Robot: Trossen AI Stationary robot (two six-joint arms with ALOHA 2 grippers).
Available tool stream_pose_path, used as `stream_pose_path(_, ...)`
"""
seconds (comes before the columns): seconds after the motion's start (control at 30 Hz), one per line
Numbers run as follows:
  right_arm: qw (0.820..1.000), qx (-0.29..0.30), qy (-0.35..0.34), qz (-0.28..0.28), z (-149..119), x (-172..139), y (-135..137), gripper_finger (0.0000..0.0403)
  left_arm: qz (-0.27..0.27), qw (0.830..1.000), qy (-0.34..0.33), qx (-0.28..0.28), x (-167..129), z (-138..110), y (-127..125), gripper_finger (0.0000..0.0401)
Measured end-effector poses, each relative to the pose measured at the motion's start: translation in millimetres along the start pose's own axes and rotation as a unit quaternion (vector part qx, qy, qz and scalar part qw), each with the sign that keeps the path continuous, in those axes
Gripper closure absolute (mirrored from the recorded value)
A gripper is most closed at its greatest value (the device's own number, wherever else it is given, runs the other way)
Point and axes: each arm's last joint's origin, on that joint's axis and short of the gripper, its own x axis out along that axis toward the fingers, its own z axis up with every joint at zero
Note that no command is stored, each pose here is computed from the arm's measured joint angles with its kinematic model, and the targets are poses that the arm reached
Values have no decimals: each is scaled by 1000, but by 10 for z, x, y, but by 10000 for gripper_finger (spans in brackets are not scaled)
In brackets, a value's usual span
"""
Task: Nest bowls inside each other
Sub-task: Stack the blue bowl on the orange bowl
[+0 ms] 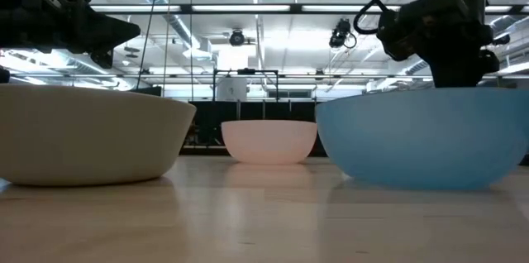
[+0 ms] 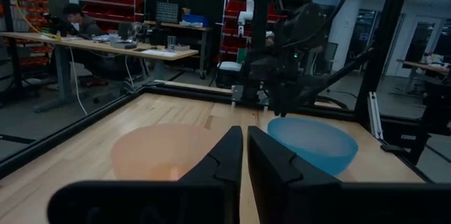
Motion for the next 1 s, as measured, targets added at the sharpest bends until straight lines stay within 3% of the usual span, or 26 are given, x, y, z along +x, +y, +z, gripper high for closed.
stream_pose_path(0.53, 1000, 17, -14, 16, -63, 2, 73, 321, 0, 1000, 0, 0, 0, 0, 0, 369)
stream_pose_path(1.0, 999, -3, 18, -33, -12, 338, 135, 321, 0, 1000, 2, 1, 0, -3, 0, 362)
